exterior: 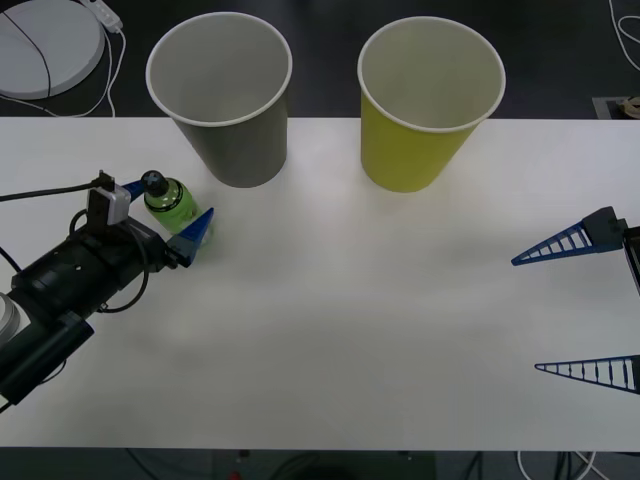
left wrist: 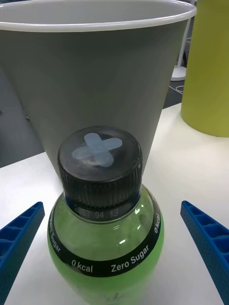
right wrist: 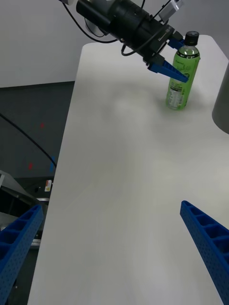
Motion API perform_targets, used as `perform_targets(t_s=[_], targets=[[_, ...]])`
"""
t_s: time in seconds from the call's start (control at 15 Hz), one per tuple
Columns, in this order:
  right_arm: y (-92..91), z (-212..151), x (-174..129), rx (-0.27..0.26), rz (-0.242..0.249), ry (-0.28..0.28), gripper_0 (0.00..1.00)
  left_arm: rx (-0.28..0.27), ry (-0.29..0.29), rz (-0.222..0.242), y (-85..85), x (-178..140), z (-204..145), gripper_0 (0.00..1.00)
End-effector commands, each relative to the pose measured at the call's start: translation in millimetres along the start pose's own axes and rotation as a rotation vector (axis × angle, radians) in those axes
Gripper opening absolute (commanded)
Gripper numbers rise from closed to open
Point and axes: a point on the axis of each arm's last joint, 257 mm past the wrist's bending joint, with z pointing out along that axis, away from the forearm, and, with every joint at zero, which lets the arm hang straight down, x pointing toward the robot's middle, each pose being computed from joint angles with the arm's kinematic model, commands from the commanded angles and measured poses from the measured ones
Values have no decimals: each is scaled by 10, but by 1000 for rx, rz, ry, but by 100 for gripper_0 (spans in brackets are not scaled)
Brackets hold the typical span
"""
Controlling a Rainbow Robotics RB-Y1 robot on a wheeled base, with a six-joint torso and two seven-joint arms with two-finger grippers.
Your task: Put the can into the green bin and the plastic bottle into the gray bin
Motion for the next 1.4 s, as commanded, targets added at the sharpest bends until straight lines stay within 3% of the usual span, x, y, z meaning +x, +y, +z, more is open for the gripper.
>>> perform_targets(t_s=[0.07,0.6,0.67,0.73,0.8,1.4], targets=[[0,0,0,0,0,0,100,2,0,6,12,-12,44,100],[0,0,0,0,0,0,100,6,1,25,6,-30,135,100],[0,0,0,0,0,0,100,8,2,24,-19,-16,135,69],[0,0,0,0,0,0,100,8,3,27,-23,-14,137,6],[0,0,0,0,0,0,100,7,4,28,-24,-6,138,0],[0,0,0,0,0,0,100,7,6,35,-19,-7,138,0]])
